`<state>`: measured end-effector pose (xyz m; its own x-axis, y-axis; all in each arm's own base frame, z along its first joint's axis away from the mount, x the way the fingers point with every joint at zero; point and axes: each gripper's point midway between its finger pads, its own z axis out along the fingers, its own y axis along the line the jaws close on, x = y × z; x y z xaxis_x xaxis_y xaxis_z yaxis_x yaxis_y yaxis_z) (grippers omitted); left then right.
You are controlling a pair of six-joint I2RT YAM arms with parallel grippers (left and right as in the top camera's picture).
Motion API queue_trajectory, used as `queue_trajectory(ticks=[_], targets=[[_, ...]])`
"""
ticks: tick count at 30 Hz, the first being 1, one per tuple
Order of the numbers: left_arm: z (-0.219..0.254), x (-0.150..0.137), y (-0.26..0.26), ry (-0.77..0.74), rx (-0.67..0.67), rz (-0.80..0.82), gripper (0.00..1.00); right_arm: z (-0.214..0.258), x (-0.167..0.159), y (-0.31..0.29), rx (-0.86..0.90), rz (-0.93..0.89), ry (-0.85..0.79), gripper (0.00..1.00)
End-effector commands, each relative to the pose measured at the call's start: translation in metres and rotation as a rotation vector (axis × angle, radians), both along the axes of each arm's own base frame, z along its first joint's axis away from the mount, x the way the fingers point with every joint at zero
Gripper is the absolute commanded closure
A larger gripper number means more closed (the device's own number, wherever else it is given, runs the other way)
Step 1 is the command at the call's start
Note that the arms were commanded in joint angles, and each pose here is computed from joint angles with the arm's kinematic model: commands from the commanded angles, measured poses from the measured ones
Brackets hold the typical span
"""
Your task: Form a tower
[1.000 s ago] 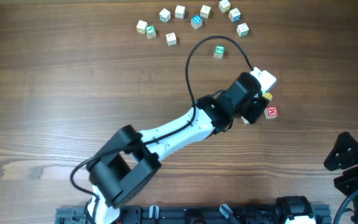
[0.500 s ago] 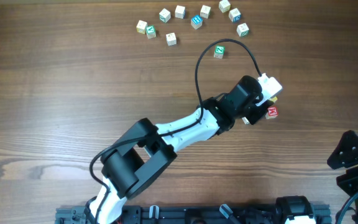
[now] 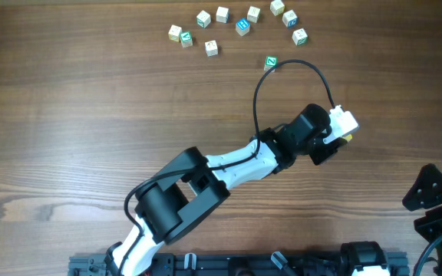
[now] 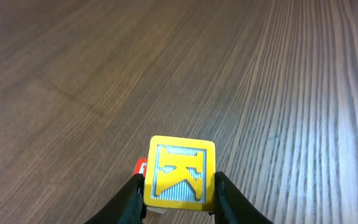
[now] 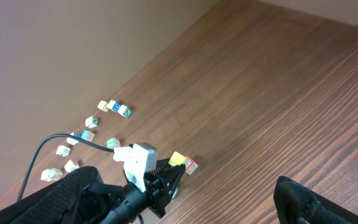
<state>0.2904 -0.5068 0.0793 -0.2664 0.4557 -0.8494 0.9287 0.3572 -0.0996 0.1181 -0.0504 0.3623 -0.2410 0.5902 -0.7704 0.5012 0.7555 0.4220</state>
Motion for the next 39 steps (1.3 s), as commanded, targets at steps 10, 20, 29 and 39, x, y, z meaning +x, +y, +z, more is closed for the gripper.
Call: queue_trajectory(ticks=[10, 20, 29, 39], targets=[[-0.022, 0.011, 0.003, -0.005, 0.001, -0.013, 0.67, 0.005, -0.001, -0.004, 0.002, -0.025, -0.023, 0.00], [-0.032, 0.008, 0.000, -0.014, -0.002, -0.050, 0.65, 0.008, 0.001, -0.003, 0.010, -0.029, -0.041, 0.01], [-0.036, 0.005, -0.002, -0.030, -0.001, -0.077, 0.54, 0.013, 0.003, -0.003, 0.012, -0.029, -0.062, 0.01], [0.008, 0.044, 0.013, -0.133, -0.021, 0.070, 0.04, 0.012, 0.003, -0.003, 0.011, -0.028, -0.057, 0.01]])
